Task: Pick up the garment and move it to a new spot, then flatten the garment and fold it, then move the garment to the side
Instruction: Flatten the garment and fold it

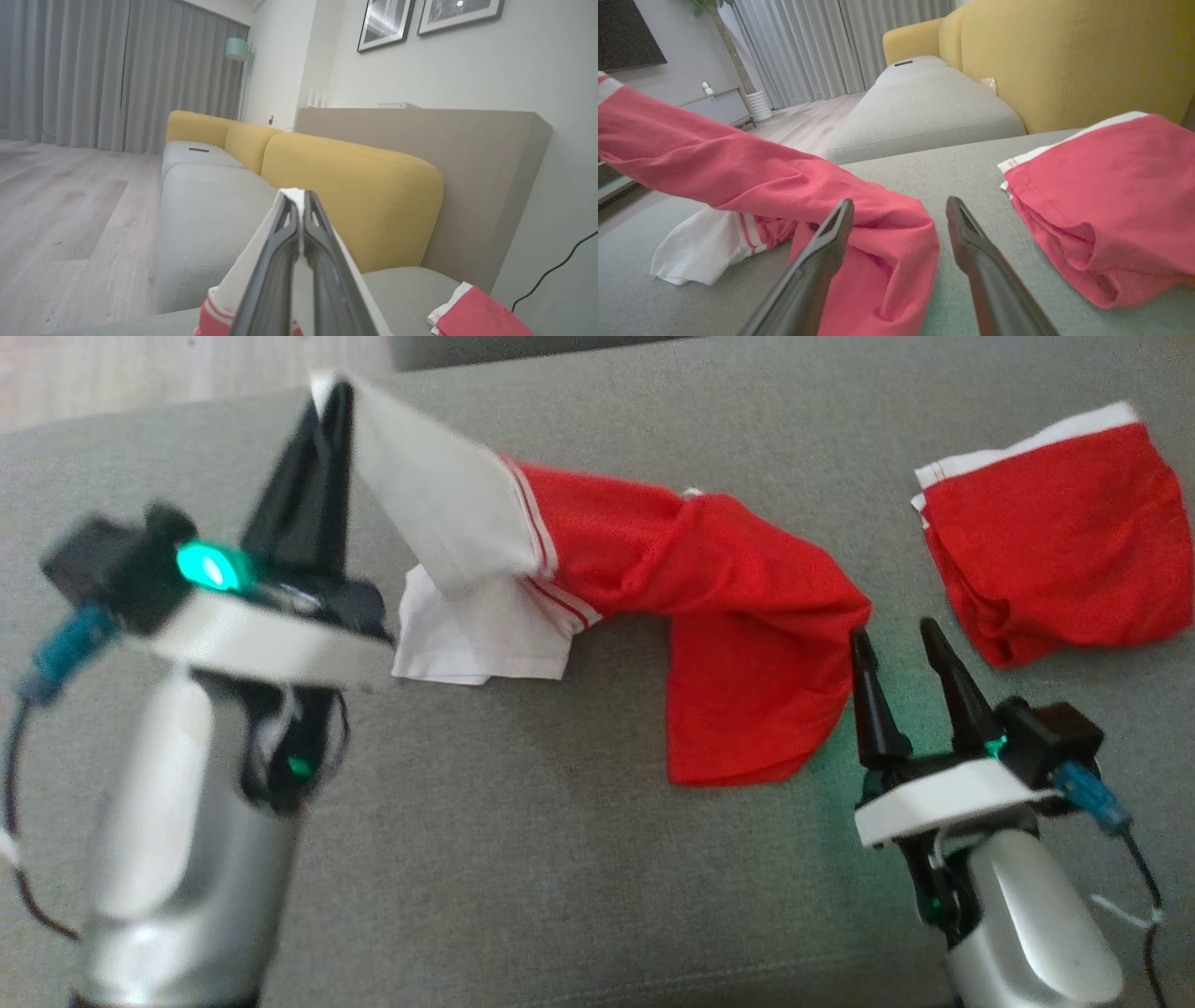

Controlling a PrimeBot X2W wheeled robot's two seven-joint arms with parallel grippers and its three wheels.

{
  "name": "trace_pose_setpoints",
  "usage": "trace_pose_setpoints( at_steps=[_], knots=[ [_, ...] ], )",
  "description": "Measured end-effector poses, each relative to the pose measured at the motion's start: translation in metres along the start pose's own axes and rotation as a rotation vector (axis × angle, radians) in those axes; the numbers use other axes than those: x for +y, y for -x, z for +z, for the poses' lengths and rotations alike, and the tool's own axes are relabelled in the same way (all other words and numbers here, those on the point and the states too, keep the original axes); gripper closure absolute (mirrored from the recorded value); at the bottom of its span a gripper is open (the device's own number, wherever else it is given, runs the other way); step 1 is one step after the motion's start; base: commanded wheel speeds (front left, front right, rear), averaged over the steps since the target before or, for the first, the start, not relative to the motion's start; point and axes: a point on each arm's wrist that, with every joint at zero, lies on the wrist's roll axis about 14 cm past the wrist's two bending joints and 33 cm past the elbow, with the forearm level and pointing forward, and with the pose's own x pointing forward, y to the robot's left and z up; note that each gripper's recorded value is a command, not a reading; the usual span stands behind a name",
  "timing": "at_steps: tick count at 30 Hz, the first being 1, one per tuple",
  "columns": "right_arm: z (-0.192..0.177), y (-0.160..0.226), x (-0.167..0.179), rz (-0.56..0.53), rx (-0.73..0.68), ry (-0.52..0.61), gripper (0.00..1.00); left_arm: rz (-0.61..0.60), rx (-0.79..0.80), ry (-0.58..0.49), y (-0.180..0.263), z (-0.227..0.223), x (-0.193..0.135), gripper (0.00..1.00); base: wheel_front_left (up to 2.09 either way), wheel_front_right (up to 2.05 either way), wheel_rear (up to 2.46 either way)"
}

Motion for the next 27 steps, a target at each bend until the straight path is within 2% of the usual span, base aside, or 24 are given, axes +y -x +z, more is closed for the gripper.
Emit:
trace_pose_setpoints(
  at_steps=[7, 11, 12, 16, 17, 18, 21, 27],
  knots=[
    [0.014, -0.023, 0.005, 0.032, -0.037, 0.004, 0.00, -0.069, 0.080, -0.115, -0.066, -0.005, 0.012, 1.00, 0.00, 0.00, 0.00],
    [0.020, -0.036, 0.004, 0.045, -0.056, 0.014, 0.00, -0.073, 0.191, -0.198, -0.104, -0.032, 0.030, 1.00, 0.00, 0.00, 0.00],
    [0.020, -0.040, 0.003, 0.048, -0.055, 0.014, 0.00, -0.066, 0.247, -0.251, -0.120, -0.047, 0.043, 1.00, 0.00, 0.00, 0.00],
    [0.017, -0.044, -0.003, 0.041, -0.048, 0.014, 0.00, -0.033, 0.326, -0.273, -0.144, -0.077, 0.064, 1.00, 0.00, 0.00, 0.00],
    [0.015, -0.044, -0.005, 0.038, -0.042, 0.016, 0.00, -0.026, 0.346, -0.273, -0.148, -0.086, 0.068, 0.56, 0.00, 0.00, 0.00],
    [0.012, -0.044, -0.007, 0.034, -0.035, 0.018, 0.00, -0.020, 0.357, -0.276, -0.151, -0.094, 0.071, 0.00, 0.00, 0.00, 0.00],
    [0.005, -0.043, -0.013, 0.017, -0.013, 0.015, 0.00, 0.005, 0.351, -0.268, -0.158, -0.106, 0.079, 0.00, 0.00, 0.00, 0.00],
    [0.007, -0.046, -0.012, 0.018, -0.023, 0.009, 0.00, 0.024, 0.297, -0.276, -0.154, -0.097, 0.087, 0.00, 0.00, 0.00, 0.00]
  ],
)
